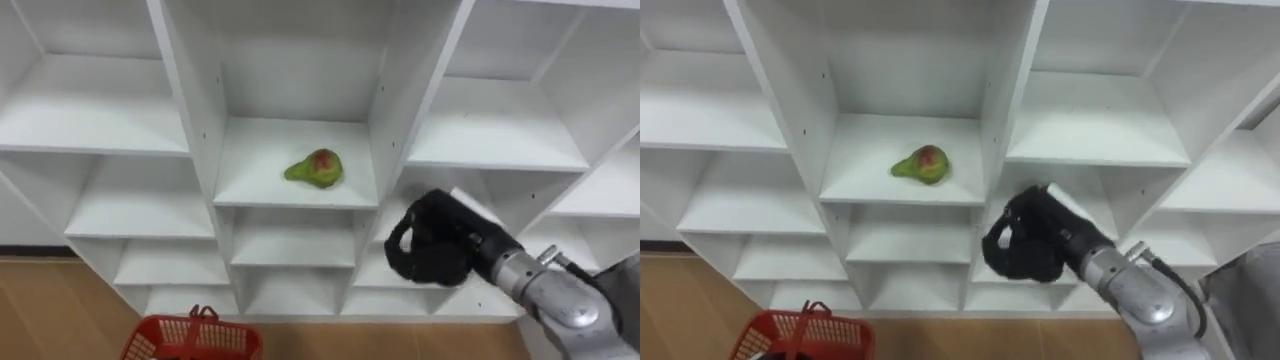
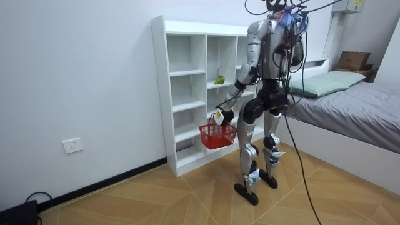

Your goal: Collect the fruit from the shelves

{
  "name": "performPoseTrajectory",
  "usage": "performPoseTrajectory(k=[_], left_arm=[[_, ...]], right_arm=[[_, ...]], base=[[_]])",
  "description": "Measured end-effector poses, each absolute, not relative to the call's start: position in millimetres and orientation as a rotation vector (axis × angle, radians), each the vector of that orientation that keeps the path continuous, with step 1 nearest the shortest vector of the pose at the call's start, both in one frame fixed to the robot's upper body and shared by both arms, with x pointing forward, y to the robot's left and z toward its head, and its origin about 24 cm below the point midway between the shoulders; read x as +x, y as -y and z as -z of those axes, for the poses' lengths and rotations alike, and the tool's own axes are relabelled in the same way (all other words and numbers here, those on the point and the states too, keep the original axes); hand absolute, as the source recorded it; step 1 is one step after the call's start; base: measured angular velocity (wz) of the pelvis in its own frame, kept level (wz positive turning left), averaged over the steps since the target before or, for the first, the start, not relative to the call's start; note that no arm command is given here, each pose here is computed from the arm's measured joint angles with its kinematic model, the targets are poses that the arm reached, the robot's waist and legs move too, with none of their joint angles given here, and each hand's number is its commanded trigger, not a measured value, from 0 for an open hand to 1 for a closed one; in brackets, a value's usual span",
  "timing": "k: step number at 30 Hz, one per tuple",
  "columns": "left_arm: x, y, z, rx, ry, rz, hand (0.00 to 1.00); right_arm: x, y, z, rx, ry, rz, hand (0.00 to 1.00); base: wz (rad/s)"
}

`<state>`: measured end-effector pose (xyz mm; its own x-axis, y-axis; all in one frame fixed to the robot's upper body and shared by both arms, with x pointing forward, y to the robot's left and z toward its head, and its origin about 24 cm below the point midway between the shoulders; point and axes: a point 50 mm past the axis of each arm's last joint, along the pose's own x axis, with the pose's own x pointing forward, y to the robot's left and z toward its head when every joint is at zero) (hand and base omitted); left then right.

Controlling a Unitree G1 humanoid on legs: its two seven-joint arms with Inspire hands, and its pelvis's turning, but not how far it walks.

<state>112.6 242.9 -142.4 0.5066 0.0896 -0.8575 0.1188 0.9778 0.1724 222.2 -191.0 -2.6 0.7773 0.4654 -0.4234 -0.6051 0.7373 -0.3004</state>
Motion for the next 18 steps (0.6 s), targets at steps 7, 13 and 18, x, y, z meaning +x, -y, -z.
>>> performPoseTrajectory(k=[7, 13, 18], left_arm=[[129, -234, 138, 0.203, -0.986, 0.066, 1.0], [135, -226, 137, 0.225, -0.968, 0.124, 1.0], [154, -217, 131, 0.223, -0.905, 0.149, 1.0]], right_arm=[[222, 169, -10, -0.426, -0.26, -0.708, 1.0], [223, 153, -11, -0.39, -0.232, -0.765, 1.0], [237, 140, -26, -0.323, -0.14, -0.756, 1.0]], base=[[-0.06], [0.0], [0.01]])
